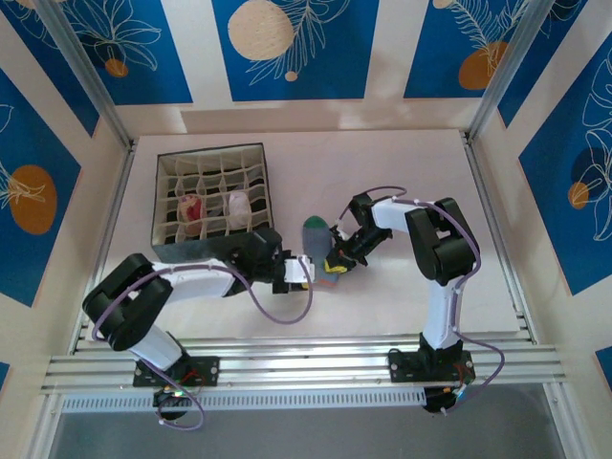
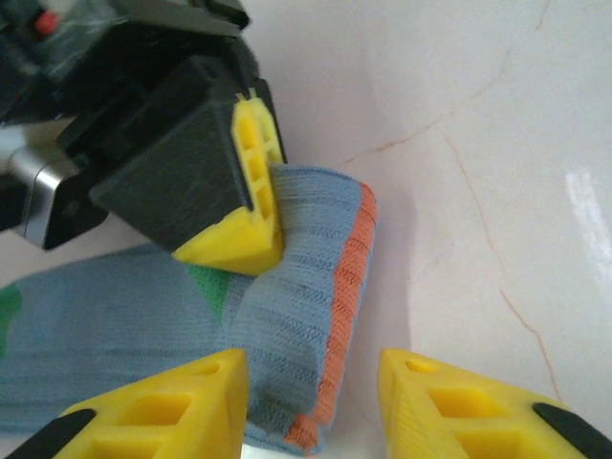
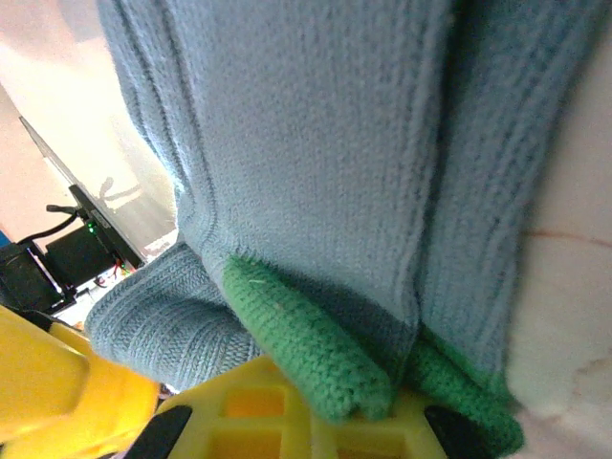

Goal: Roll the socks

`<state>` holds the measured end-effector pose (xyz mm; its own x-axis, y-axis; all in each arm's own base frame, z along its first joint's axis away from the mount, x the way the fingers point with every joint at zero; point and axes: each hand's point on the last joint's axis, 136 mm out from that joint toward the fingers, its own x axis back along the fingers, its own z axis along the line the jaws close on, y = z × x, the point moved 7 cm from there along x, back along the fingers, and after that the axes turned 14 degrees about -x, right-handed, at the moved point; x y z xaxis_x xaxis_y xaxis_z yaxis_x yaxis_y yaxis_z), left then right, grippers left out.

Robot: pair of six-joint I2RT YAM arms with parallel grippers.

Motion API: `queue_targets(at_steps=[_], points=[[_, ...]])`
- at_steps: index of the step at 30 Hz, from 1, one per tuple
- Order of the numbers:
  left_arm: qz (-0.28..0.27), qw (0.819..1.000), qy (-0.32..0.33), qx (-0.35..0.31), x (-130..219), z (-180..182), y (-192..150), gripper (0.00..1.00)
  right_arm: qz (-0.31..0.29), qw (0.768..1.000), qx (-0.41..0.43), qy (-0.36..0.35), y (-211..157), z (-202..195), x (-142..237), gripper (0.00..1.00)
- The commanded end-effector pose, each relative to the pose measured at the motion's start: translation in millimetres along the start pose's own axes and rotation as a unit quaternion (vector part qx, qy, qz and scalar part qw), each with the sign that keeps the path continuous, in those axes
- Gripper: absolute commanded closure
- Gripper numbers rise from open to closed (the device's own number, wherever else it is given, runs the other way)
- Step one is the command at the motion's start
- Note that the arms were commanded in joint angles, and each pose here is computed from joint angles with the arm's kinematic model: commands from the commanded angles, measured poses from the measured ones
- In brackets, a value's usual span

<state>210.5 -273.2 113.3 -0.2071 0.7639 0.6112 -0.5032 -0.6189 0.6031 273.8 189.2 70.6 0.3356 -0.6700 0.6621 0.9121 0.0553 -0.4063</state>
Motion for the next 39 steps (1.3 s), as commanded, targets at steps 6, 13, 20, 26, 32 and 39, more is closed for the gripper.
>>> queue_targets(at_steps=[6,13,20,26,32,39], points=[[0.071,0.990,-0.016,-0.124,-27,-5,3,0.56,0.017,0.998,-0.018,-0.063,-1,-17,-9,1.00],[0.114,0.984,-0.045,-0.129,-46,-18,-7,0.69,0.011,0.998,-0.018,-0.062,-3,-14,-6,0.97],[0.117,0.989,-0.060,-0.075,-46,-30,-16,1.00,-0.020,1.000,0.007,-0.014,-10,1,14,0.72],[0.038,0.990,-0.124,0.054,-37,-29,-13,1.00,-0.094,0.995,0.025,0.008,-11,6,42,0.64],[0.002,0.975,-0.172,0.139,-38,-27,-16,1.00,-0.128,0.989,0.063,0.042,-10,17,48,0.74],[-0.002,0.955,-0.178,0.238,-39,-14,-29,1.00,-0.090,0.990,0.079,0.073,-9,19,27,0.70]])
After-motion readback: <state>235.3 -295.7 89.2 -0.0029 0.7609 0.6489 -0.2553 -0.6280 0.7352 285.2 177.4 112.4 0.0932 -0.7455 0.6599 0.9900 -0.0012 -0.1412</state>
